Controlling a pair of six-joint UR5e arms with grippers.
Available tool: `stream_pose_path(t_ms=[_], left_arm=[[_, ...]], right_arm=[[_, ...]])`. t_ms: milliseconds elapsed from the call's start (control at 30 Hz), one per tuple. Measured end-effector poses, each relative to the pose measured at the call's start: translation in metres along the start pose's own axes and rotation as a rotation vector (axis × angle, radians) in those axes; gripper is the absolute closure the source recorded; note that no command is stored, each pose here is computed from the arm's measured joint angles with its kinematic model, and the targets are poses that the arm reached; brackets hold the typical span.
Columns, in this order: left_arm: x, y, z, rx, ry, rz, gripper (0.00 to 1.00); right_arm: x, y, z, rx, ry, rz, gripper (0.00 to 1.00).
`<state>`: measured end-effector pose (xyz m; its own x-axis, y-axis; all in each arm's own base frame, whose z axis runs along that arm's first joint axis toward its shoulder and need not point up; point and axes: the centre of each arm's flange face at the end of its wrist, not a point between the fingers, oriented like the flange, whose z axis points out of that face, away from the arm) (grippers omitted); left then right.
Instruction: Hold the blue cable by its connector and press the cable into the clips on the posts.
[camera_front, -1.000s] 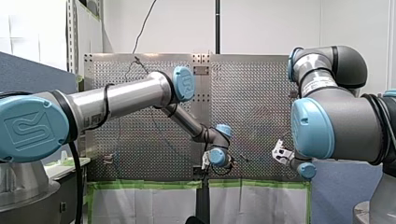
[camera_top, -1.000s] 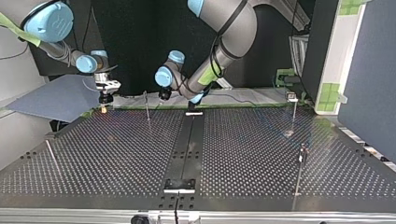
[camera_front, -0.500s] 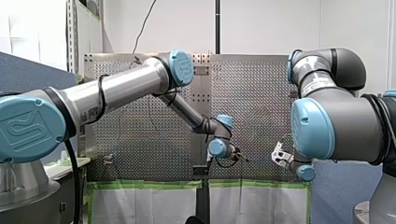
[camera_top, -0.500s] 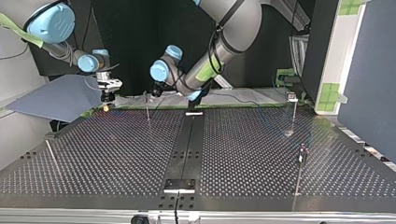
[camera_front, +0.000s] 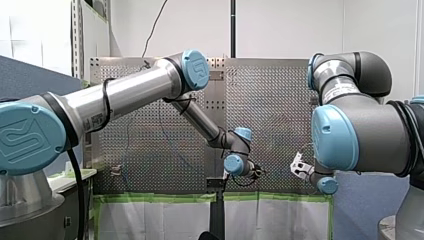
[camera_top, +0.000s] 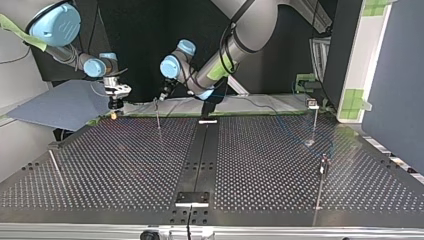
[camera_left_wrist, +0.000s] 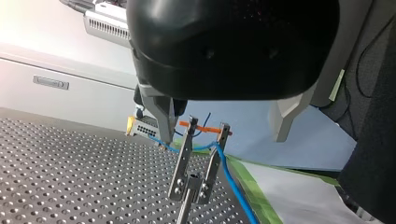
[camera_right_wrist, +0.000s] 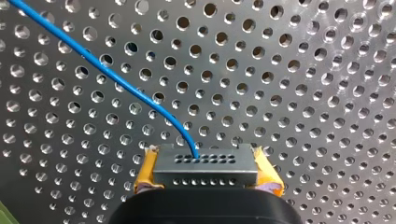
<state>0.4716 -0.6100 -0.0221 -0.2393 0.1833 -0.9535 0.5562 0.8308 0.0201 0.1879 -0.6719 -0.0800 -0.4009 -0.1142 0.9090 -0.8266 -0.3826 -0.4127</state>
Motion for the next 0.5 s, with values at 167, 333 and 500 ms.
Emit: stream_pose_path(t_ms=[167, 333, 500], left_arm=[[-0.002, -0.006, 0.001, 0.006, -0.026, -0.012, 0.0], [-0.004, -0.013, 0.001, 0.012, -0.058, -0.031, 0.0], [-0.002, -0.016, 0.0, 0.009, -0.063, -0.036, 0.0]], right_arm=[[0.0, 0.0, 0.0, 0.001, 0.0, 0.0, 1.0], [0.0, 0.0, 0.0, 0.002, -0.001, 0.001, 1.0], [-0.001, 0.0, 0.0, 0.003, -0.001, 0.001, 1.0]])
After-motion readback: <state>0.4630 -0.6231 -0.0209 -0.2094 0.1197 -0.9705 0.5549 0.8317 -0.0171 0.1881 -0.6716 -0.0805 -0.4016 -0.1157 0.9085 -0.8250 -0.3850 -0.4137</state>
